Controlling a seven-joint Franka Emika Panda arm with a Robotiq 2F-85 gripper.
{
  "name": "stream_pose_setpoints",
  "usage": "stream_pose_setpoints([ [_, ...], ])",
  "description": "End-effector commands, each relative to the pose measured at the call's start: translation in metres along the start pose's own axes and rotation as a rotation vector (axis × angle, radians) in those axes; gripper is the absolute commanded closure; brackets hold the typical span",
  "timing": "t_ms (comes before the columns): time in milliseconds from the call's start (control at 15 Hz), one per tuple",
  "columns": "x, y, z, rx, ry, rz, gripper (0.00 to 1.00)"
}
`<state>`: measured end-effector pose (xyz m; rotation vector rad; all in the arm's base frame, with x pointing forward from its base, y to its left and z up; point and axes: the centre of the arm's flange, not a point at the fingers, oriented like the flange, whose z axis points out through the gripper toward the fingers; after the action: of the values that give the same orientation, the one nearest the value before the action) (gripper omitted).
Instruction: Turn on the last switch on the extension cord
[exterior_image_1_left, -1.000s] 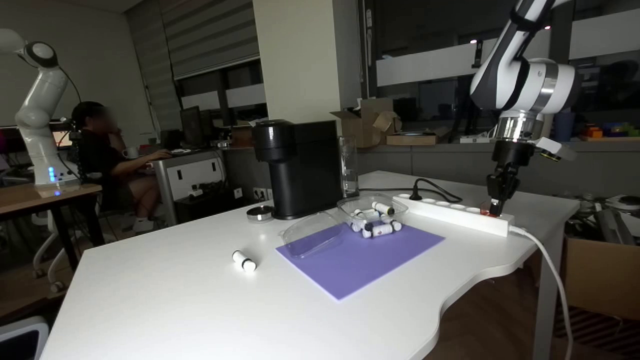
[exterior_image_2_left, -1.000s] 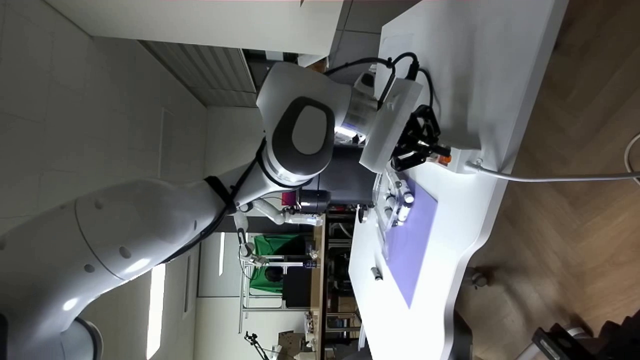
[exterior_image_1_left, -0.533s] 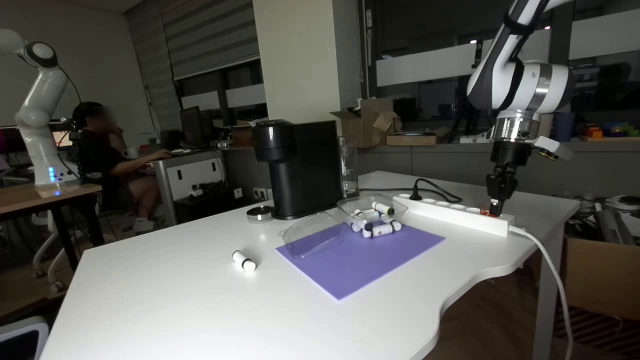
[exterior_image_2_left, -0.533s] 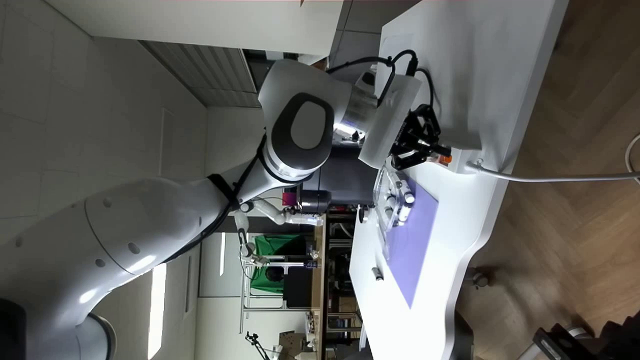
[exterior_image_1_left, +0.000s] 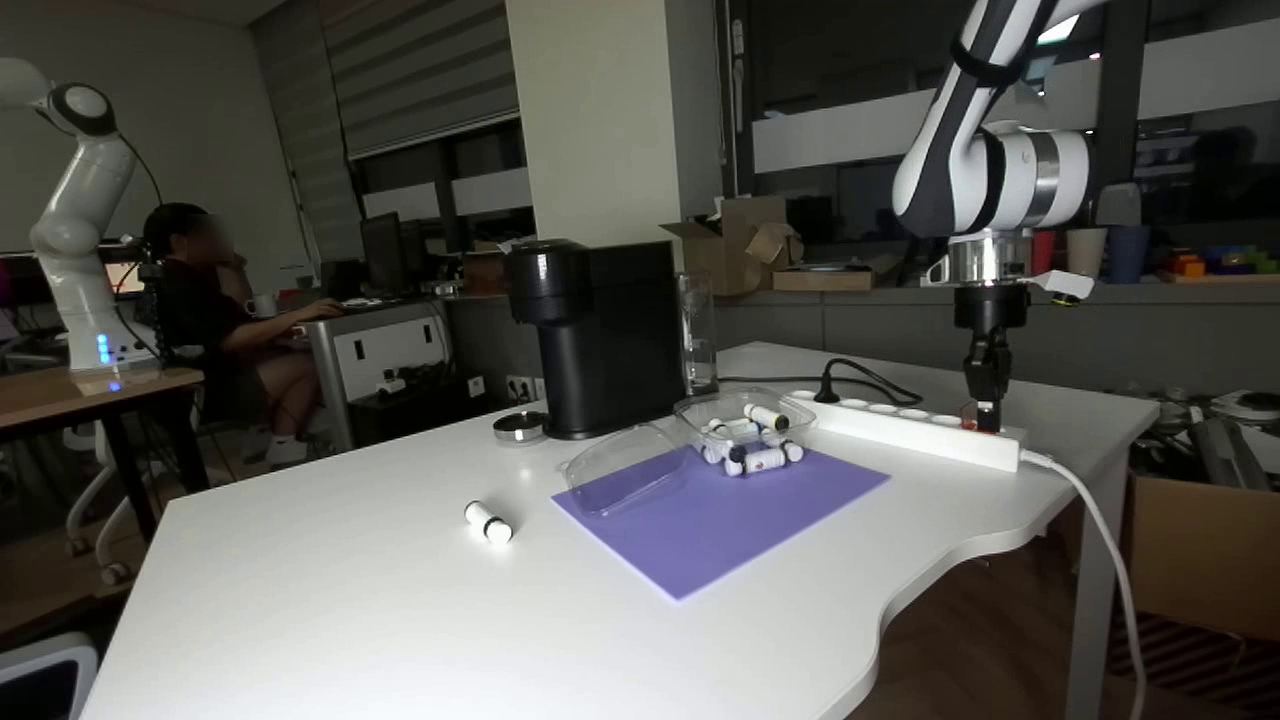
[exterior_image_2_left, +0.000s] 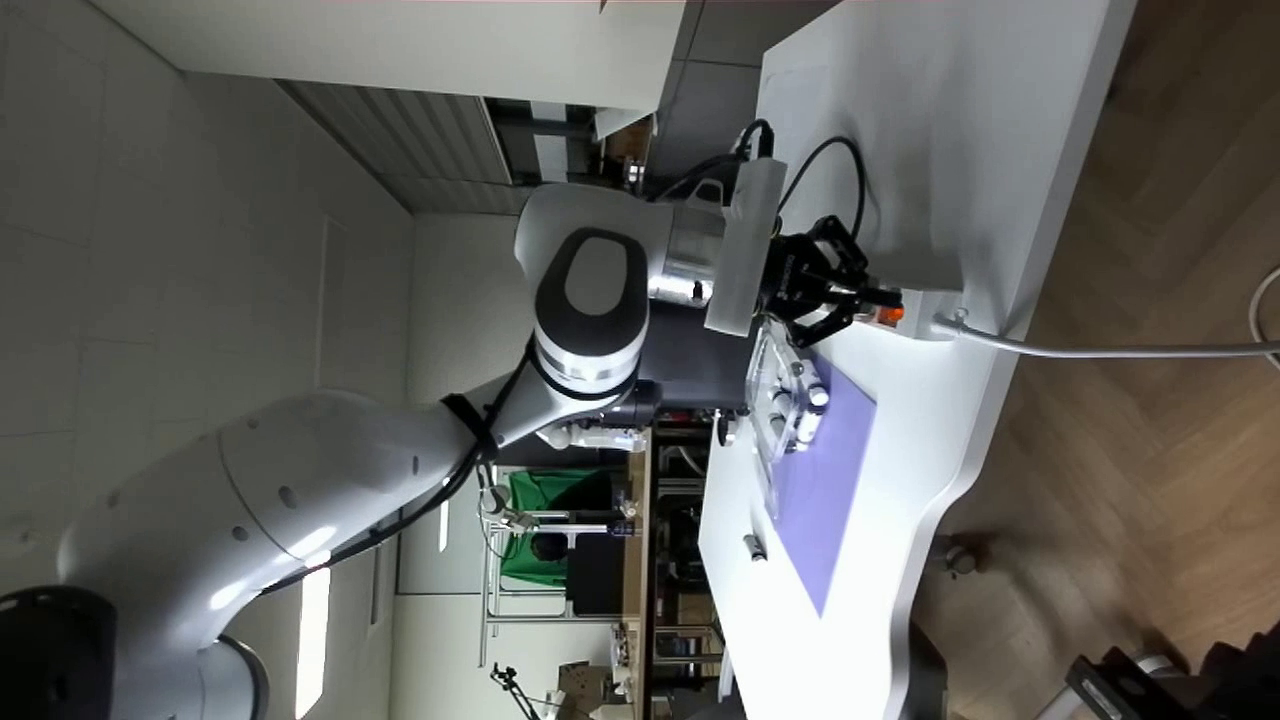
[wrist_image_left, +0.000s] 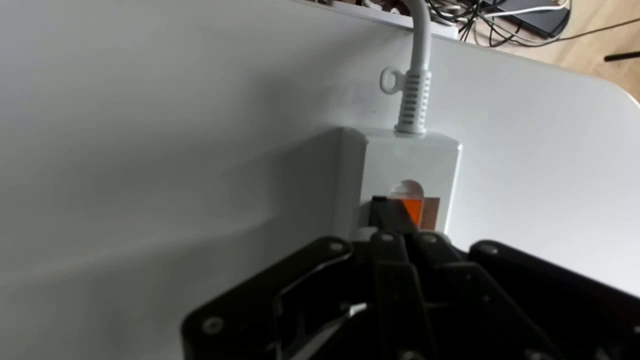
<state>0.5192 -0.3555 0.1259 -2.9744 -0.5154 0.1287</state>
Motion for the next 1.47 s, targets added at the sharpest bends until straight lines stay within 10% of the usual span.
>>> stream_pose_setpoints([
  [0,0.010,-0.010,0.063,-0.049,-0.053,-0.036,1.00],
  [1000,0.035,-0.055,-0.106,-0.090,-0.022,-0.047,1.00],
  [1067,0.037,-0.056,-0.114,-0.104,-0.013,-0.050,0.74],
  [1400,0.041,-0.063,-0.142,-0.173,0.046,0.032,0.45],
])
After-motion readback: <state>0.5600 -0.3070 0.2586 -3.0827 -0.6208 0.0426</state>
